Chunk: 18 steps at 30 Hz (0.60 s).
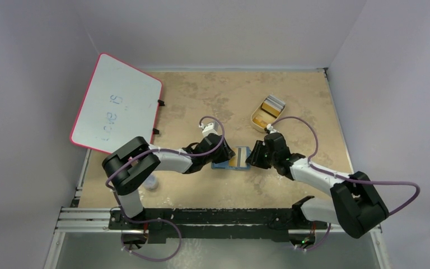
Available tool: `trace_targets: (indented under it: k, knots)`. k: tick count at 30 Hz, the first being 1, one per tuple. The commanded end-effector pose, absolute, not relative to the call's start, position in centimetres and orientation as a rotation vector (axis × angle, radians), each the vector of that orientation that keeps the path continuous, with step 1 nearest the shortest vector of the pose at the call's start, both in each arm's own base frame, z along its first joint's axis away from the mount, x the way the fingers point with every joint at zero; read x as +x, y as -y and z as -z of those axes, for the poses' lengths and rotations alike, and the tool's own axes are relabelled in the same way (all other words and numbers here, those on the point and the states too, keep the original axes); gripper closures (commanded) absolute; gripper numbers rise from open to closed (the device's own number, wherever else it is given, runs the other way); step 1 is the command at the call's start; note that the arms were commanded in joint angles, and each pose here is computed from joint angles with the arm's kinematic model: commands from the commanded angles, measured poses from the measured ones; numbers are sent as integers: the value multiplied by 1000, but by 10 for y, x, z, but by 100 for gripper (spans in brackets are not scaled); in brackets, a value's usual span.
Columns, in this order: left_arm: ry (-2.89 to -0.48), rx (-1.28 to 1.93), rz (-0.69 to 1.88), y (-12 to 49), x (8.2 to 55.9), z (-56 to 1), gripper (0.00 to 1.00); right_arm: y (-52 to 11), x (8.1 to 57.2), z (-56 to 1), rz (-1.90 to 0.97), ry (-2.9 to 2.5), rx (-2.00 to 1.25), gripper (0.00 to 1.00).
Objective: Put the credit cards into the card holder
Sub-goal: Insert the credit card into the card holder.
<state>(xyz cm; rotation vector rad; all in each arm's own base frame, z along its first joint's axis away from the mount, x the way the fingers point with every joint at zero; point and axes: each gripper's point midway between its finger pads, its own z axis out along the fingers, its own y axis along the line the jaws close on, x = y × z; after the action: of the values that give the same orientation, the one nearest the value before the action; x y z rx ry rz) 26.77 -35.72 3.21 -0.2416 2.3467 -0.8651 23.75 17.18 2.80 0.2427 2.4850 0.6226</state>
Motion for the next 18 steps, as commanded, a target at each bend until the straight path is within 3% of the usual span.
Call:
trace_targets:
  k: [1, 8, 15, 18]
  knots:
    - [-2370, -214, 884, 362, 263, -25, 66, -174, 242, -25, -630, -2479, 227, 65]
    - [-2364, -251, 928, 367, 262, -30, 75, -181, 240, -24, -682, -2479, 217, 70]
    - [-2352, -273, 990, 383, 258, -30, 93, -185, 244, -20, -698, -2470, 211, 72]
    - [-2343, -277, 992, 384, 260, -32, 95, -186, 245, -21, -711, -2459, 216, 72]
